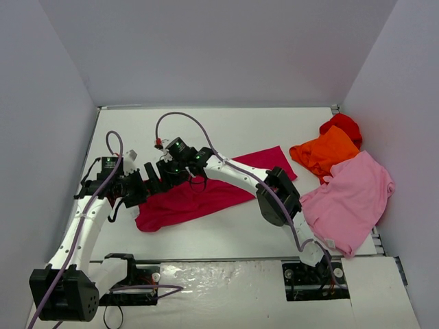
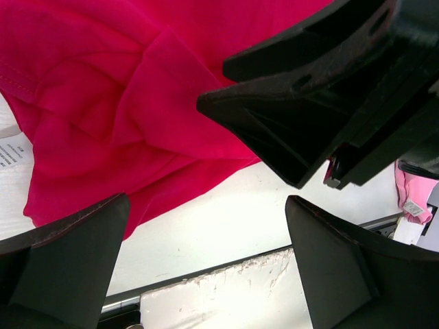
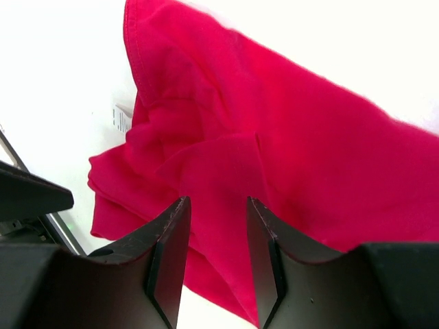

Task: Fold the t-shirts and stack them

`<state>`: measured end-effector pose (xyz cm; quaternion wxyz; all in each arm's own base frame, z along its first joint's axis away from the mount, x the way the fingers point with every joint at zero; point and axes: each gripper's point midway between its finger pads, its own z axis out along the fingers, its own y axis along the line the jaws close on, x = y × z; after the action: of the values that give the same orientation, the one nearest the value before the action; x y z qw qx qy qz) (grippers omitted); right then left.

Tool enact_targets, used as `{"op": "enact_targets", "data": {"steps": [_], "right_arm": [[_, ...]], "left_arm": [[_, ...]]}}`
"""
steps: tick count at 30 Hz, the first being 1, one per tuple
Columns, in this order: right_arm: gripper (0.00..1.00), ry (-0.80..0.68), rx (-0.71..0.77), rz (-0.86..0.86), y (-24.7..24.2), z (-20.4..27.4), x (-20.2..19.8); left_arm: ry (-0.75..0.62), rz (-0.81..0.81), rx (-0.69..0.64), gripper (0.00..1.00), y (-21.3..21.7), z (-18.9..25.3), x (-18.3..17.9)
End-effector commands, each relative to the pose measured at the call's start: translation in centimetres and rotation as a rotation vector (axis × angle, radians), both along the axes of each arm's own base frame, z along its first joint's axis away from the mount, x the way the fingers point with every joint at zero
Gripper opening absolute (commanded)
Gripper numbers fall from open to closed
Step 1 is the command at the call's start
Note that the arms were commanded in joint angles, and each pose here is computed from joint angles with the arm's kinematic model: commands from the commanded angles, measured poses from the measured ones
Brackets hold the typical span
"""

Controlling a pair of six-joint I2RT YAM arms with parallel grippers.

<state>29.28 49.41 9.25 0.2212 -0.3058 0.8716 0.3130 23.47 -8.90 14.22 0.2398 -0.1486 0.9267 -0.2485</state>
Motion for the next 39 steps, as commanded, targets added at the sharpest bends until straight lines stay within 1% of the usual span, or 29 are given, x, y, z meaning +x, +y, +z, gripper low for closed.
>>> {"op": "enact_targets", "data": {"steps": [1, 8, 13, 30, 36, 39], "right_arm": [[0.35, -0.066, 0.062, -0.005, 1.2, 1.5, 3.2], [0.35, -0.036, 0.088, 0.007, 2.2, -0.1, 5.1], [0.36, -0.030, 0.084, -0.005, 1.7, -0.5, 5.8], [0.35, -0.009, 0.145, 0.027, 2.6, 1.7, 4.3], [0.35, -0.030, 0.215, -0.004, 2.7, 3.8, 4.0], [0.35, -0.012, 0.231, -0.009, 2.5, 3.5, 3.4]], "left_arm": [[-0.068, 0.001, -0.016, 0.97, -0.1, 1.5, 1.0], [-0.044, -0.008, -0.004, 0.97, 0.0, 0.8, 0.8], [-0.038, -0.007, 0.000, 0.97, 0.1, 0.6, 1.0], [-0.043, -0.003, 0.001, 0.97, 0.1, 0.6, 1.2], [-0.039, -0.004, 0.001, 0.97, 0.1, 0.4, 1.1], [-0.039, -0.003, 0.000, 0.97, 0.1, 0.4, 1.2]]}}
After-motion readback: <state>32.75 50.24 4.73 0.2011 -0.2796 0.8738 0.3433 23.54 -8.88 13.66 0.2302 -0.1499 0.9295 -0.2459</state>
